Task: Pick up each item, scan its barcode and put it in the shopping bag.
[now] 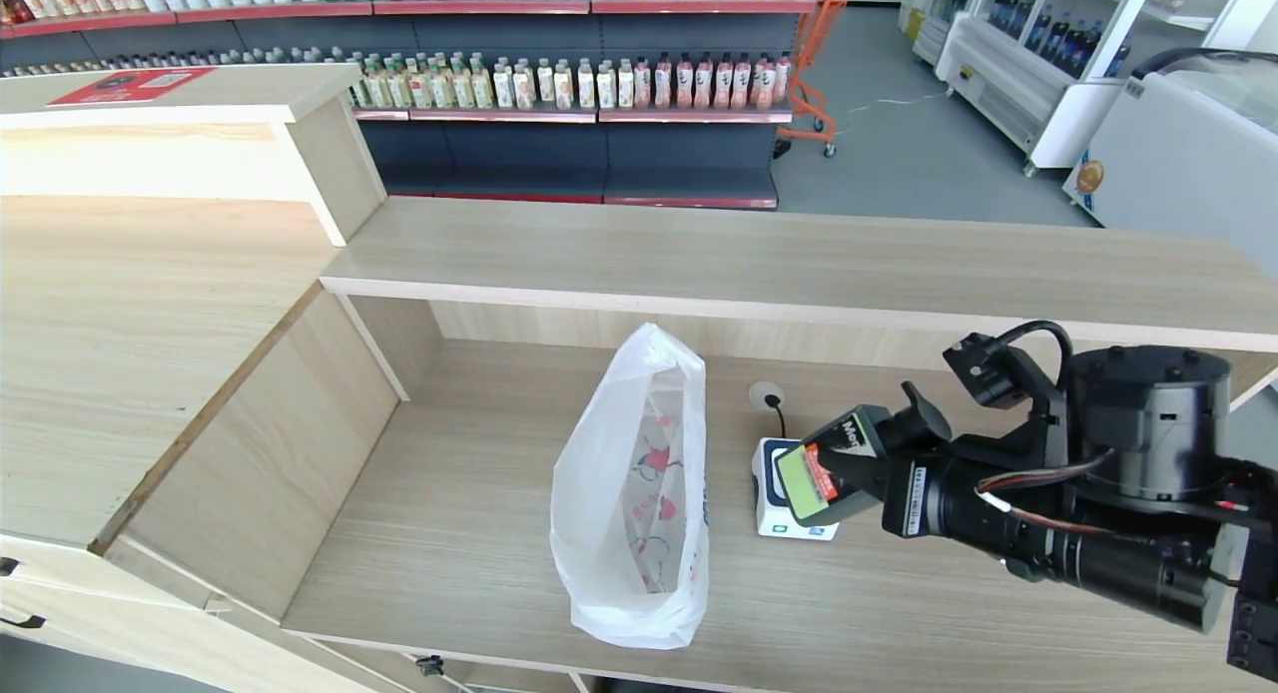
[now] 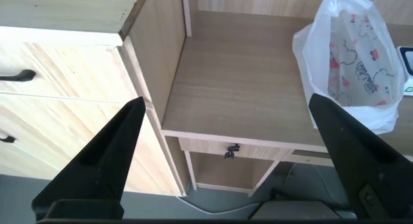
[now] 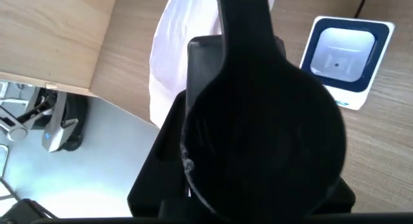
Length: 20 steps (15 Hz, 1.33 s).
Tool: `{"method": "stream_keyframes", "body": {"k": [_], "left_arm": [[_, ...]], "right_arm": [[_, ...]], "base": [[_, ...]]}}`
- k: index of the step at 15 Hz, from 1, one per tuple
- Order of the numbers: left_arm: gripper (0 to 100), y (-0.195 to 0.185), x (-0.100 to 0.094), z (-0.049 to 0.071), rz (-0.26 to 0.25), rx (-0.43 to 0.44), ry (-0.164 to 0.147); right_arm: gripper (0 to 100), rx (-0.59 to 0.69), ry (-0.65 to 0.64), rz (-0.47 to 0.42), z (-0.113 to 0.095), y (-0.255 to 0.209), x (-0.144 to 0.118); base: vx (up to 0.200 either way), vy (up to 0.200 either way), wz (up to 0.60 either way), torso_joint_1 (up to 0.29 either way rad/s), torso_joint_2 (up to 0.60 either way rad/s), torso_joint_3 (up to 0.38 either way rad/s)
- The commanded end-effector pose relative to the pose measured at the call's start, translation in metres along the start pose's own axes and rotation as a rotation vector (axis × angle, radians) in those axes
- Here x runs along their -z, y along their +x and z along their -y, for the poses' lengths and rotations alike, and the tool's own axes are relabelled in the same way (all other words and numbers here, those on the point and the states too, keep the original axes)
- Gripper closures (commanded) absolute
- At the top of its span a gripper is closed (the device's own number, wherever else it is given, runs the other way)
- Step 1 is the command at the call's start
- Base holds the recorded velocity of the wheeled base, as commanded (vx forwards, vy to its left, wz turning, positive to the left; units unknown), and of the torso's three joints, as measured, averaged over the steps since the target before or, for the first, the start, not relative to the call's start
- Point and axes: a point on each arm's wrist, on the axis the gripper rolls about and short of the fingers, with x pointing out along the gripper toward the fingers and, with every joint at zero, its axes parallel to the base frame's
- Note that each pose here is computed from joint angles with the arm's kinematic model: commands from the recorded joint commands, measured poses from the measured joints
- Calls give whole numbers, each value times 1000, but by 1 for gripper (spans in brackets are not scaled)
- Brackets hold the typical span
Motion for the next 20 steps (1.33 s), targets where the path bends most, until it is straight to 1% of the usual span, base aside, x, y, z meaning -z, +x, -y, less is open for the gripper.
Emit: {"method": "stream_keyframes", "body": {"k": [1, 3, 5, 8, 10, 12, 13, 14, 15, 17, 20], "left_arm": [[0, 0, 0, 0, -1, -1, 0], [0, 0, 0, 0, 1, -1, 0], [0, 0, 0, 0, -1, -1, 0], [0, 0, 0, 0, 1, -1, 0], [0, 0, 0, 0, -1, 0, 0], [0, 0, 0, 0, -1, -1, 0], [0, 0, 0, 0, 1, -1, 0], [0, 0, 0, 0, -1, -1, 0], [0, 0, 0, 0, -1, -1, 0], [0, 0, 0, 0, -1, 0, 0], [0, 0, 0, 0, 1, -1, 0]], "right_arm": [[100, -4, -2, -93, -7, 40, 15], [100, -21, -15, -126, -18, 72, 22], [100, -24, -36, -135, -30, 101, 29], [100, -20, -129, -160, -32, 143, 43], [100, -27, -204, -173, -31, 163, 52], [100, -38, -258, -164, -34, 184, 57], [100, -43, -262, -162, -36, 186, 58], [100, -73, -277, -141, -50, 201, 60], [100, -85, -286, -136, -55, 206, 63], [100, -89, -373, -143, -56, 215, 72], [100, -83, -510, -152, -46, 223, 86]], "base": [[0, 0, 0, 0, 0, 0], [0, 0, 0, 0, 0, 0], [0, 0, 0, 0, 0, 0], [0, 0, 0, 0, 0, 0], [0, 0, 0, 0, 0, 0], [0, 0, 0, 0, 0, 0], [0, 0, 0, 0, 0, 0], [0, 0, 0, 0, 0, 0], [0, 0, 0, 0, 0, 0], [0, 0, 0, 0, 0, 0], [0, 0, 0, 0, 0, 0]]}}
